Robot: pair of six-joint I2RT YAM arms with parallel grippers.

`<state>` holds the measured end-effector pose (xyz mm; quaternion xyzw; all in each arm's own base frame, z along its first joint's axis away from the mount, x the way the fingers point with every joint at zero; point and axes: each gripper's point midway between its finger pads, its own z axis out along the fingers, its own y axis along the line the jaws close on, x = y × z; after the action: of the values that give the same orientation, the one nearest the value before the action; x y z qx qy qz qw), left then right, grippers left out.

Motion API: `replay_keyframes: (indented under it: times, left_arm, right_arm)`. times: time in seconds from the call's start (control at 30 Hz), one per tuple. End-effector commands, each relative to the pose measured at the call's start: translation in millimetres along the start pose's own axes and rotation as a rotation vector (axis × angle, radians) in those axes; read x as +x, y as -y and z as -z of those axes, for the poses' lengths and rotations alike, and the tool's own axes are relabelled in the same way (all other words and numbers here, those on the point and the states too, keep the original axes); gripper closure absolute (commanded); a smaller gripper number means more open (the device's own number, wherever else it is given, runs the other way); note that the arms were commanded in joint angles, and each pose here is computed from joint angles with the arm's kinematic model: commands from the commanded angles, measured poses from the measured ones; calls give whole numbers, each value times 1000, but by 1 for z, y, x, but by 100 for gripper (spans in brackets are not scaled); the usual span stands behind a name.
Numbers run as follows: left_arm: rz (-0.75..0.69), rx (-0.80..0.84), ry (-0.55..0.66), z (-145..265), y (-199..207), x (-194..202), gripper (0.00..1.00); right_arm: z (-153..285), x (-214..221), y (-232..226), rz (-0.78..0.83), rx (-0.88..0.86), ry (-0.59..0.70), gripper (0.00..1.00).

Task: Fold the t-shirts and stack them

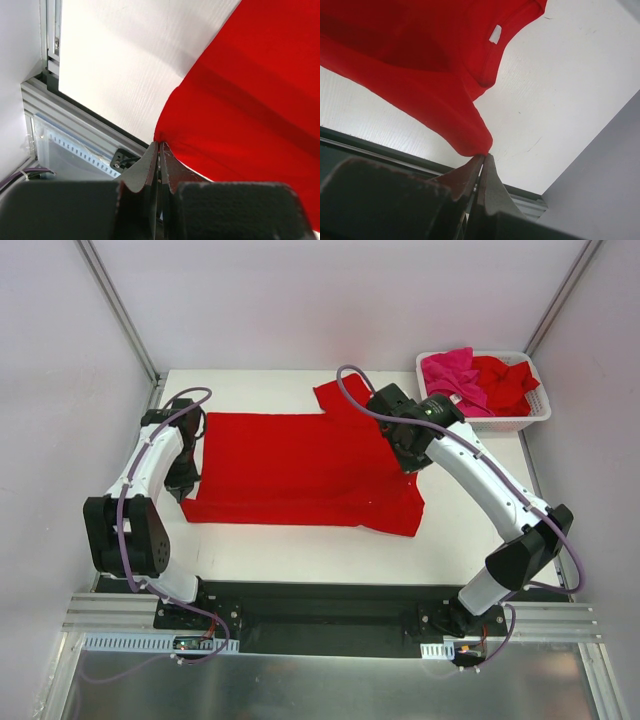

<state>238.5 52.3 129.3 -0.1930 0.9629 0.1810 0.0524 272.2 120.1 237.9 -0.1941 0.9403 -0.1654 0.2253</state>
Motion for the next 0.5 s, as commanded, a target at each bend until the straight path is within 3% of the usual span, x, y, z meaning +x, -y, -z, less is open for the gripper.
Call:
replay_keyframes:
  times: [0.0, 0.47]
  left_arm:
    - [-9, -15, -4, -1, -4, 0, 100]
    - [-31, -17, 6, -1, 3, -16, 100]
  right_arm:
    - [19, 43, 30, 81, 85, -172, 99]
    - [6, 37, 24, 87, 90, -208, 99]
